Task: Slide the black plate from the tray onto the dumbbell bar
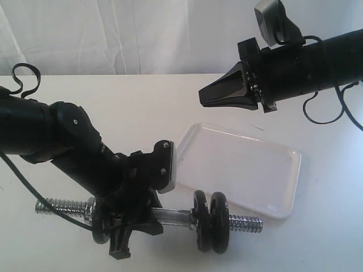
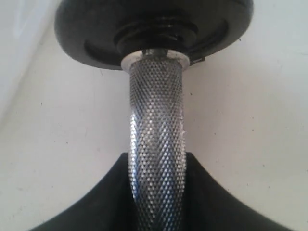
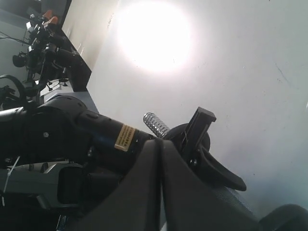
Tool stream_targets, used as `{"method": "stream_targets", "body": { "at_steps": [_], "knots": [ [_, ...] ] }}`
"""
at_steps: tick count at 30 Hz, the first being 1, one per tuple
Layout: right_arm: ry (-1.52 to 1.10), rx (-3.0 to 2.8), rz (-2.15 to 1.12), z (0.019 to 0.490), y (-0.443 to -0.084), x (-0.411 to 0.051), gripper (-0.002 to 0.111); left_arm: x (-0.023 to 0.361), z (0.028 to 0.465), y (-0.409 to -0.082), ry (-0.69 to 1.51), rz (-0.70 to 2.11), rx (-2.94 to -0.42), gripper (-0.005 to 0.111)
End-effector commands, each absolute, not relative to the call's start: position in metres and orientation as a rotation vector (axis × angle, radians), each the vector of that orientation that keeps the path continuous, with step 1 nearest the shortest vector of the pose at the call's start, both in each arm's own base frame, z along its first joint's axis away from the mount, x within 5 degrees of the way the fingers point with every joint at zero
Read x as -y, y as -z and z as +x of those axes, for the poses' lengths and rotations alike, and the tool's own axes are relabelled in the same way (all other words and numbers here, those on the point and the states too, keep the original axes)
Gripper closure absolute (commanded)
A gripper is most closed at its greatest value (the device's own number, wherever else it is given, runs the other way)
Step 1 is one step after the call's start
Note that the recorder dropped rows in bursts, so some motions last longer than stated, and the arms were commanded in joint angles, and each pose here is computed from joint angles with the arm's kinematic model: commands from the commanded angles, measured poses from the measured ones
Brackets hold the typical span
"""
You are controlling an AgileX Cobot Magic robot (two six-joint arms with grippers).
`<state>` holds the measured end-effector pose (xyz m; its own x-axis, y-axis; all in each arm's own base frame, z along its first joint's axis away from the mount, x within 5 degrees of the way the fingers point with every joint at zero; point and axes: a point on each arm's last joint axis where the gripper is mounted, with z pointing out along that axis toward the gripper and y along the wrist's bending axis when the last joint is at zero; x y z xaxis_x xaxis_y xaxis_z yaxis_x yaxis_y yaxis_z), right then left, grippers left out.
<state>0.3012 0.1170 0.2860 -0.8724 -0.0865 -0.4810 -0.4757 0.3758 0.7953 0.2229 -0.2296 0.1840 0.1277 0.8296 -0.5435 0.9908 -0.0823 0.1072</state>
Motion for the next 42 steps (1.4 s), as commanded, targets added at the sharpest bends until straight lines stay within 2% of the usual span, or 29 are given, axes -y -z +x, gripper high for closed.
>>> {"method": "stream_targets", "body": {
  "at_steps": [1, 9, 29, 38, 42],
  "knots": [
    [-1.501, -2.279, -0.490, 0.300, -0.287, -0.116, 0.108, 0.241, 0.225, -0.218, 0.580, 1.764, -1.706, 0.107],
    [-1.499, -2.280, -0.492, 0.299, -0.287, -0.116, 0.108, 0.244, 0.229, -0.211, 0.578, 1.751, -1.708, 0.107],
    [-1.499, -2.280, -0.492, 0.299, -0.287, -0.116, 0.108, 0.259, 0.228, -0.231, 0.657, 1.703, -1.343, 0.107],
    [-1.499, -2.280, -0.492, 0.299, -0.287, -0.116, 0.108, 0.272, 0.235, -0.229, 0.741, 1.715, -1.294, 0.107],
    [-1.499, -2.280, -0.492, 0.299, -0.287, -0.116, 0.108, 0.281, 0.235, -0.229, 0.709, 1.756, -1.259, 0.107]
  ]
}}
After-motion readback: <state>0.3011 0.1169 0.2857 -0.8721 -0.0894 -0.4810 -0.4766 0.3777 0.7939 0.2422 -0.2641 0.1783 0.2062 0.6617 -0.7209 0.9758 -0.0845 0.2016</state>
